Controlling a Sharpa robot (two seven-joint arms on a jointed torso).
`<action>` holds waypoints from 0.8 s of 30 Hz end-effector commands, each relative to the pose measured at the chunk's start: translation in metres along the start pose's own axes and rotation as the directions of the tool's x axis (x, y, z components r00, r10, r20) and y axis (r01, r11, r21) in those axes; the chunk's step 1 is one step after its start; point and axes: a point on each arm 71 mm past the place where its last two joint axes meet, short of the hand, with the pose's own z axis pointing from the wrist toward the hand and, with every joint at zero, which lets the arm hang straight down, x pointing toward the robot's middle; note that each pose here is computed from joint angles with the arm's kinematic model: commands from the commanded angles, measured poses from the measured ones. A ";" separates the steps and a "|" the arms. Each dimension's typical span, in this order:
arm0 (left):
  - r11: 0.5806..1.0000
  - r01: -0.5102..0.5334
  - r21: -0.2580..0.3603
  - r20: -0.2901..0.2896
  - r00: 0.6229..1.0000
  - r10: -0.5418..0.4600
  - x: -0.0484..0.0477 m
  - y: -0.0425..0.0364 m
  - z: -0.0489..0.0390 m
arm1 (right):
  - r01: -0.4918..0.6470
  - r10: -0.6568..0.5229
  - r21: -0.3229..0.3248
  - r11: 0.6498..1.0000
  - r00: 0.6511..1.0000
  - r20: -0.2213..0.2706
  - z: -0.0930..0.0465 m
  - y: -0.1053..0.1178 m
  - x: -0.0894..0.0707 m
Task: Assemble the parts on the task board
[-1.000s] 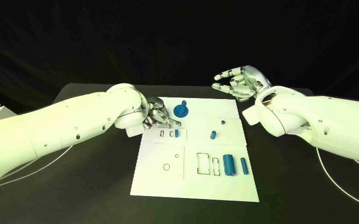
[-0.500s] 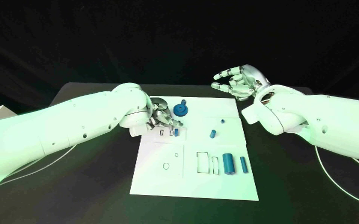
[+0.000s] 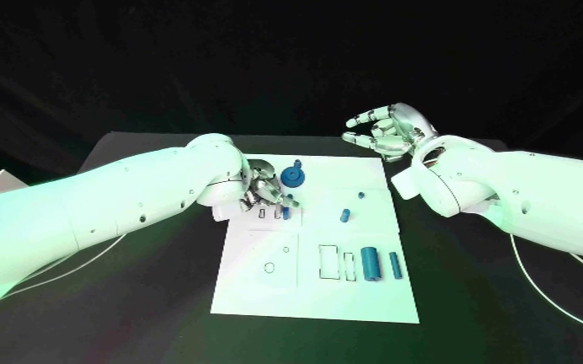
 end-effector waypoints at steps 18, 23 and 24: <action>1.000 -0.016 0.010 -0.072 0.997 0.017 0.0055 -0.0023 0.0007 | 0.007 -0.007 -0.004 1.000 1.000 -0.025 0.001 0.000 0.002; 1.000 -0.003 0.017 -0.077 0.997 0.005 0.0055 -0.0025 0.0010 | 0.007 -0.007 -0.003 1.000 1.000 -0.026 0.001 0.000 0.003; 1.000 -0.001 0.018 -0.077 0.997 0.002 0.0053 -0.0025 0.0010 | 0.007 -0.007 -0.003 1.000 1.000 -0.026 0.001 0.000 0.003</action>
